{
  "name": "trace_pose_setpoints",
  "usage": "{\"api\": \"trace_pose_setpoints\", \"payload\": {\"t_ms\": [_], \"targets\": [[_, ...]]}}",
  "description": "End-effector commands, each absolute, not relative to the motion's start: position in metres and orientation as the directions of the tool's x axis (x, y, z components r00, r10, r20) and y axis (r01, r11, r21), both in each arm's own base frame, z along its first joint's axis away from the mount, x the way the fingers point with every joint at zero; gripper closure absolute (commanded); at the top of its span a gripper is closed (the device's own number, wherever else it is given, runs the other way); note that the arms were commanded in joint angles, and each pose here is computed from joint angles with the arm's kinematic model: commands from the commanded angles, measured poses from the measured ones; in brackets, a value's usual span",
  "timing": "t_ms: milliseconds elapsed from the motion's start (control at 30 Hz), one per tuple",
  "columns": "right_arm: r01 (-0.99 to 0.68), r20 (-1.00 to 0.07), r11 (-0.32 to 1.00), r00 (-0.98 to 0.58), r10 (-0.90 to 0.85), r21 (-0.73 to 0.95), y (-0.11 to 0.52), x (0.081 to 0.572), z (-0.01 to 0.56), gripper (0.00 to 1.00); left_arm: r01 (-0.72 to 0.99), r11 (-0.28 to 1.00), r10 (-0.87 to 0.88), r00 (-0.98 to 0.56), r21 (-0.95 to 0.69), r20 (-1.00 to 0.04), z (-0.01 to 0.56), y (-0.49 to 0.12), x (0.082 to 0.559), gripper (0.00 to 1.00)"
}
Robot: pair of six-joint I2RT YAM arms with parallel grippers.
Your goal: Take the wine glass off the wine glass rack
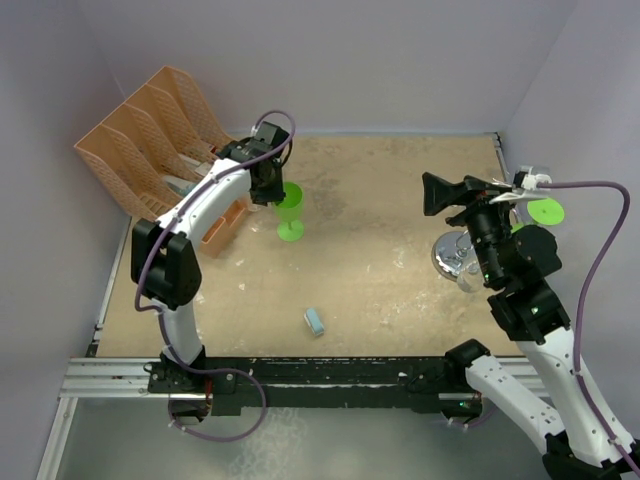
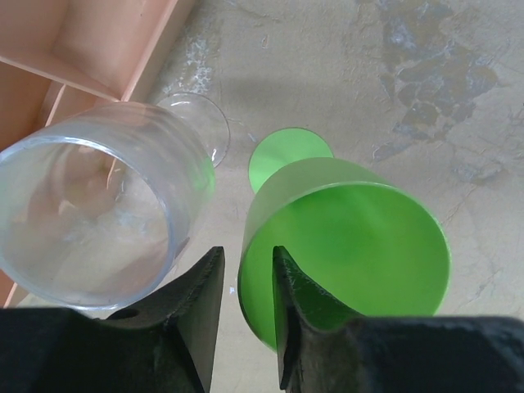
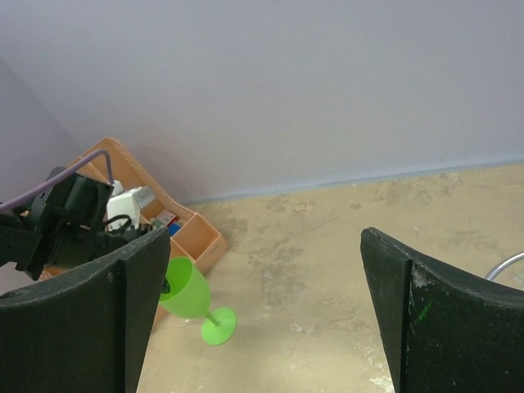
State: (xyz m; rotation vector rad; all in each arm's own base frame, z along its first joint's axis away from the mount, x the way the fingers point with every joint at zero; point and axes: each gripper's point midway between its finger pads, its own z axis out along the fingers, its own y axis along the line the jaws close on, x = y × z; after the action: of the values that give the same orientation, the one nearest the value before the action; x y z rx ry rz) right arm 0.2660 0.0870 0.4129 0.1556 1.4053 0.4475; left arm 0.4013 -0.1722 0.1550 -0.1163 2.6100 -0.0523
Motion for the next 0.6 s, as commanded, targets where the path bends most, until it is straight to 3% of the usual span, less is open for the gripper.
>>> {"api": "trace_pose_setpoints", "payload": {"t_ms": [0,267,567], "targets": [[-0.192,-0.908,0.911,0.143,0.395,0.366,0.079,0.263,0.426,0.0,-0.05,0.992,-0.108,-0.794,-0.114,-0.598,0.202,-0.17,0.407,0.7],[-0.186,-0.917,0.914,0.111,0.384,0.36,0.081,0.265,0.419,0.0,-0.025,0.973,-0.184,-0.678,-0.227,-0.712,0.274,-0.166,0.39,0.56],[-0.209,-0.922,0.905,0.034,0.385,0.37,0.09,0.262,0.406,0.0,0.131,0.913,-0.267,-0.524,-0.387,-0.809,0.34,-0.174,0.359,0.43]]}}
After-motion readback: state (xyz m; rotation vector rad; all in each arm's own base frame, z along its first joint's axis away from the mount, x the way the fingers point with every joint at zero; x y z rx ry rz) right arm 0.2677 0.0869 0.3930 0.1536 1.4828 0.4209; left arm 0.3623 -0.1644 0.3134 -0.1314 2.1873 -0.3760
